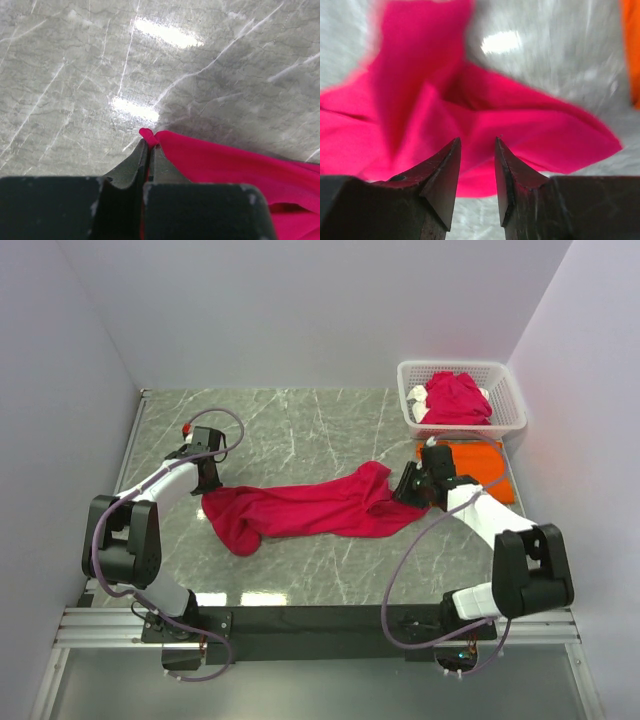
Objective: Fold and stack the t-shirts
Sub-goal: Flatten the tshirt out
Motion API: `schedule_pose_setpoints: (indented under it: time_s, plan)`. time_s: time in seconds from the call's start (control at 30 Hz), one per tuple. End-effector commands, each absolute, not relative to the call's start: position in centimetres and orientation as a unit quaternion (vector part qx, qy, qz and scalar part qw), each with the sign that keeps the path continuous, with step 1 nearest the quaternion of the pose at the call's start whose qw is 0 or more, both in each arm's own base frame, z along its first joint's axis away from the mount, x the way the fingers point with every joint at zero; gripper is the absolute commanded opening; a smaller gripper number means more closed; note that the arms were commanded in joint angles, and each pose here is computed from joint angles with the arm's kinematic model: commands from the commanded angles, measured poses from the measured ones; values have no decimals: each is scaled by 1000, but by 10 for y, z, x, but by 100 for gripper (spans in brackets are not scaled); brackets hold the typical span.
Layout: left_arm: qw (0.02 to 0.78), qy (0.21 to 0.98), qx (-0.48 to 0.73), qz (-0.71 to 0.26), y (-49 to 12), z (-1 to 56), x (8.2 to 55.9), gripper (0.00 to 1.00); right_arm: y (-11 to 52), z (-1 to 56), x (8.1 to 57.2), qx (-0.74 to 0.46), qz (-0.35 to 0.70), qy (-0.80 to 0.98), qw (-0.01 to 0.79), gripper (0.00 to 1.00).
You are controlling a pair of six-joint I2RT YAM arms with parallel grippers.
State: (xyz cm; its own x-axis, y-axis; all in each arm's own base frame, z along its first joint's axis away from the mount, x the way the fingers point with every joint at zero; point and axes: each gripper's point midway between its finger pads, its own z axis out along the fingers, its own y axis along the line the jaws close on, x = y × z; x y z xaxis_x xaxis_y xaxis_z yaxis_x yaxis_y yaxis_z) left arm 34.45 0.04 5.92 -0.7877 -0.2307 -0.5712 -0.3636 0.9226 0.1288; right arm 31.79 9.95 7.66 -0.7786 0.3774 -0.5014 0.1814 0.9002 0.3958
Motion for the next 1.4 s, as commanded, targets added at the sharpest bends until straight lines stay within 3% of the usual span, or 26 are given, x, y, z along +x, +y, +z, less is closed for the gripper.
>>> schedule_pose_setpoints:
  time_s: [0.0,0.1,0.23,0.43,0.53,1.0,1.37]
  plan:
    - [309,929,-163,120,5,73,350,1,107,55,307,158,186,933,266,40]
    - [308,929,-164,121,5,72,350,1,105,36,277,161,181,943,228,40]
    - [308,929,-164,125,6,72,350,1,102,45,267,155,184,940,240,40]
    - [306,929,-165,126,6,71,350,1,102,99,301,148,223,899,346,43]
    - [305,930,-165,126,6,70,349,1,103,106,317,165,250,884,360,43]
    - [305,930,-164,127,7,70,350,1,138,82,350,130,328,880,318,55]
    - [303,930,-163,125,6,69,350,1,173,78,338,76,291,906,297,68]
